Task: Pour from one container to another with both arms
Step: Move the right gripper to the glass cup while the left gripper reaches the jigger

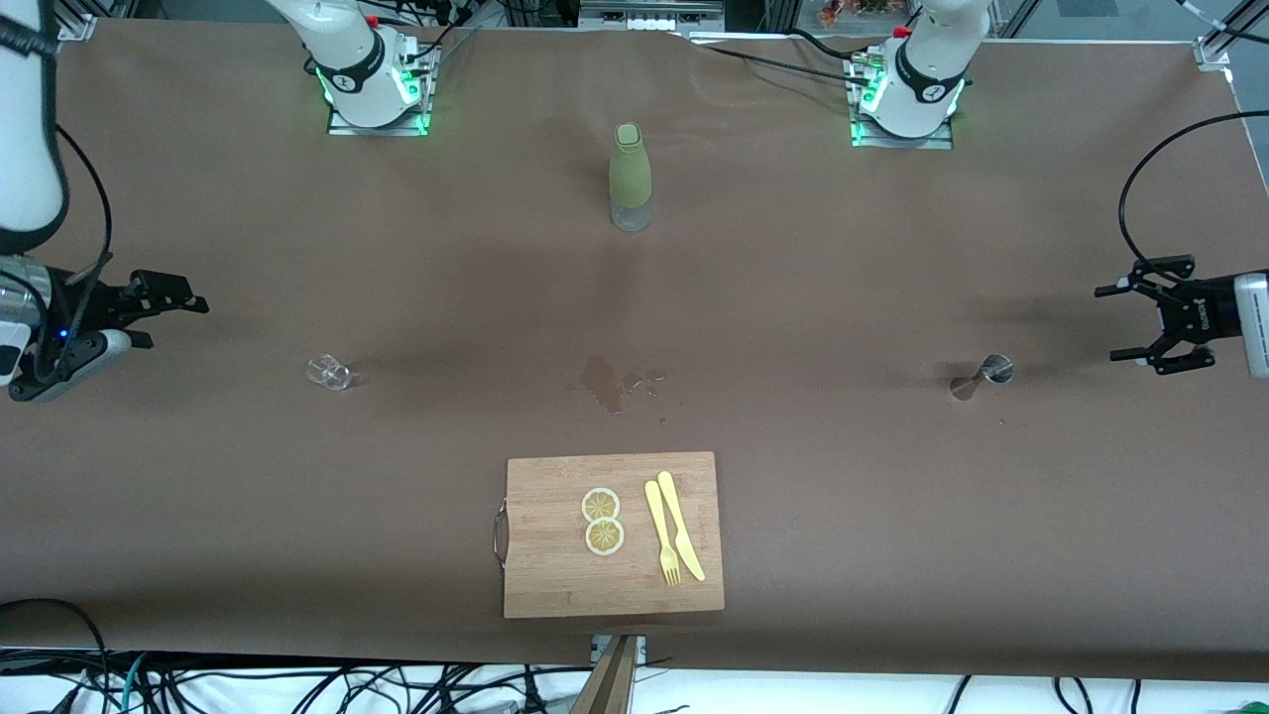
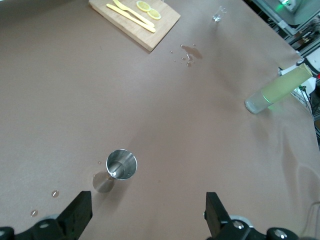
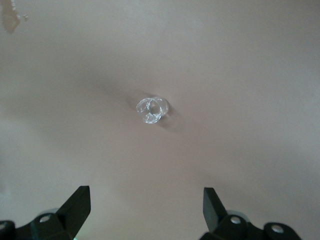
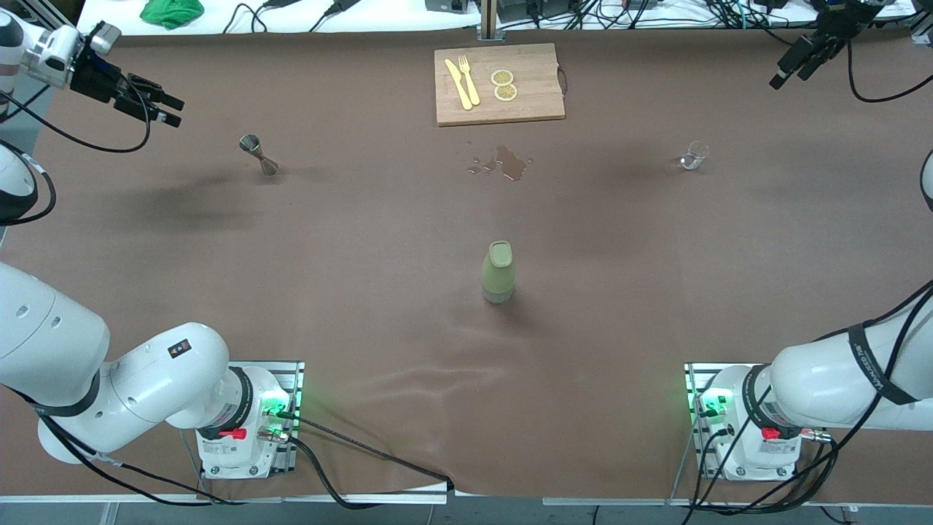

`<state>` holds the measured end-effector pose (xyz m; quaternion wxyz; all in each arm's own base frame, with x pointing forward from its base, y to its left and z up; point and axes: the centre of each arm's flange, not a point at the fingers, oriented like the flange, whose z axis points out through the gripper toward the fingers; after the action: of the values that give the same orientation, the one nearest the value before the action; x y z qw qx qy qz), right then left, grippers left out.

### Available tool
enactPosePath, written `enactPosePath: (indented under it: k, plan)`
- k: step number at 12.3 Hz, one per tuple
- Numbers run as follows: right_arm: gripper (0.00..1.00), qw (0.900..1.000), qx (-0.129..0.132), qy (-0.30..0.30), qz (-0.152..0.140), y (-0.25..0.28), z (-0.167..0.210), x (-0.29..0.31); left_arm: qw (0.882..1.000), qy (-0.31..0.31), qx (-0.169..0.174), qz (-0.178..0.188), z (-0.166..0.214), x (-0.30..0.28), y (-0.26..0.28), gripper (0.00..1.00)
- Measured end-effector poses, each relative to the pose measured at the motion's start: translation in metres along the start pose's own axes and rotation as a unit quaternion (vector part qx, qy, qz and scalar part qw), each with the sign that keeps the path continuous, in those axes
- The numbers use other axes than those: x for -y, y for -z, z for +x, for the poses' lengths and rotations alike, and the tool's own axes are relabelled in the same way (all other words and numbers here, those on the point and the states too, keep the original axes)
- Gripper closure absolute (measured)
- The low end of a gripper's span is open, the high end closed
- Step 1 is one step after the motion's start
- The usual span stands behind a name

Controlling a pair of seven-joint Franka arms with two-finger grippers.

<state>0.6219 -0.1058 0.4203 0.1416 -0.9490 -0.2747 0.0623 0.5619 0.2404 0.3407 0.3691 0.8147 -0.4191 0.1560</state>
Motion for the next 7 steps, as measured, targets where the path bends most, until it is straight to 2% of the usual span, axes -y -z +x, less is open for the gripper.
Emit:
enactPosePath:
  k: [2, 4, 5, 7]
  plan:
    - [0.00, 0.996, -0.039, 0.072, 0.048, -0.026, -0.012, -0.034, 0.999, -0.019, -0.025, -0.008, -0.018, 0.014, -0.012, 0.00]
    - [0.00, 0.984, -0.089, 0.125, 0.090, -0.053, -0.028, -0.067, 0.998, -0.040, -0.043, -0.016, -0.028, 0.024, -0.025, 0.00]
    - [0.00, 0.975, -0.121, 0.155, 0.106, -0.068, -0.034, -0.083, 0.997, -0.052, -0.052, -0.017, -0.033, 0.029, -0.032, 0.00]
    - [0.00, 0.952, -0.180, 0.217, 0.119, -0.098, -0.036, -0.102, 0.995, -0.074, -0.064, -0.018, -0.046, 0.041, -0.047, 0.00]
